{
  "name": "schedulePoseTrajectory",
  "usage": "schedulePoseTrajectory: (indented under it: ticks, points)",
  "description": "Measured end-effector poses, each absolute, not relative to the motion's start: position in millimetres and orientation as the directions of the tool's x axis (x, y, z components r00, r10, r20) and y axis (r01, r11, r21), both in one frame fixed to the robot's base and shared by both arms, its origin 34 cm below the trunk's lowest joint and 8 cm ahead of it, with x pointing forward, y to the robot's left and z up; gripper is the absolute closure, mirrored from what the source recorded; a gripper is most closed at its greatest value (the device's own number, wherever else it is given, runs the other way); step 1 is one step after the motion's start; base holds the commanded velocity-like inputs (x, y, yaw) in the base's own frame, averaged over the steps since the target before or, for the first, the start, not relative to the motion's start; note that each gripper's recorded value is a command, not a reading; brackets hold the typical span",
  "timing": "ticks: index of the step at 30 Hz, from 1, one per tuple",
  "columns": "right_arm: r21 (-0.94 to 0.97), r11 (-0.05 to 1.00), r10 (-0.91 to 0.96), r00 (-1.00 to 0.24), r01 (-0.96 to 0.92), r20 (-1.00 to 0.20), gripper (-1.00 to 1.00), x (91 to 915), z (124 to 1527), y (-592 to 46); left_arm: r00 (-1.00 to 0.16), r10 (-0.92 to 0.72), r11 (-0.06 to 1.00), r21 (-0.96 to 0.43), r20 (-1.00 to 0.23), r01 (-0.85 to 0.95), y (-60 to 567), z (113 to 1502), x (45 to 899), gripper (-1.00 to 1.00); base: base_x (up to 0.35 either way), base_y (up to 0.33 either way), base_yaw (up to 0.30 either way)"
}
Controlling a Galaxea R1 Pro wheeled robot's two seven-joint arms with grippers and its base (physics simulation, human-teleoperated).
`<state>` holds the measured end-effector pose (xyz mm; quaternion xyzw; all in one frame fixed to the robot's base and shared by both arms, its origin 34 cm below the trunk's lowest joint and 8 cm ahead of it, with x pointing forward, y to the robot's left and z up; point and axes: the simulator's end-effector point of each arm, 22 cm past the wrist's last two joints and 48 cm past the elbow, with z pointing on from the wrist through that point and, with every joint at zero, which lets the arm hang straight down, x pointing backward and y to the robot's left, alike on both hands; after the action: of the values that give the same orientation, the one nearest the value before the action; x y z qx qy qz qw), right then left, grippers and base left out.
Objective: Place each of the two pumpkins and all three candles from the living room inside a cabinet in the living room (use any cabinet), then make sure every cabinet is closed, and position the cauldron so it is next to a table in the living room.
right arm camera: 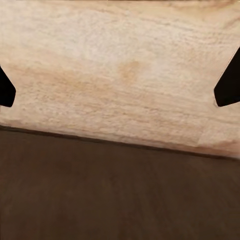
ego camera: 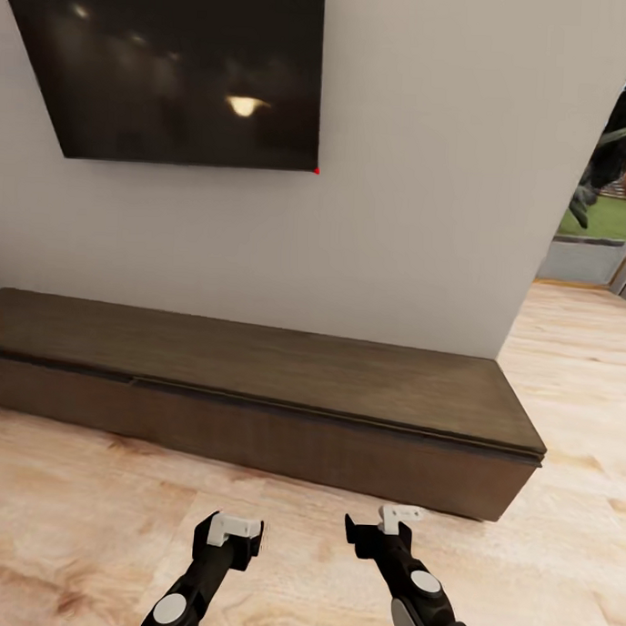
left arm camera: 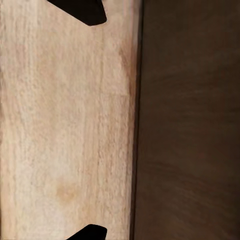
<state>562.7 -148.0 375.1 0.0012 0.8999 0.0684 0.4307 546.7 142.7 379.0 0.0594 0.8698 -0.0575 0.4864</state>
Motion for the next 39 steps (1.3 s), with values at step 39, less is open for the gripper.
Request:
schedulePoseTrajectory:
  ticks: [39]
  points:
    - [0.163,0.975,0.010,-0.705,-0.151,-0.709,-1.00,543,359,-120,-0.496,0.027,0.983,-0.066,-0.868,0.169,135,396,553,-1.00,-0.001,0.010,0.287]
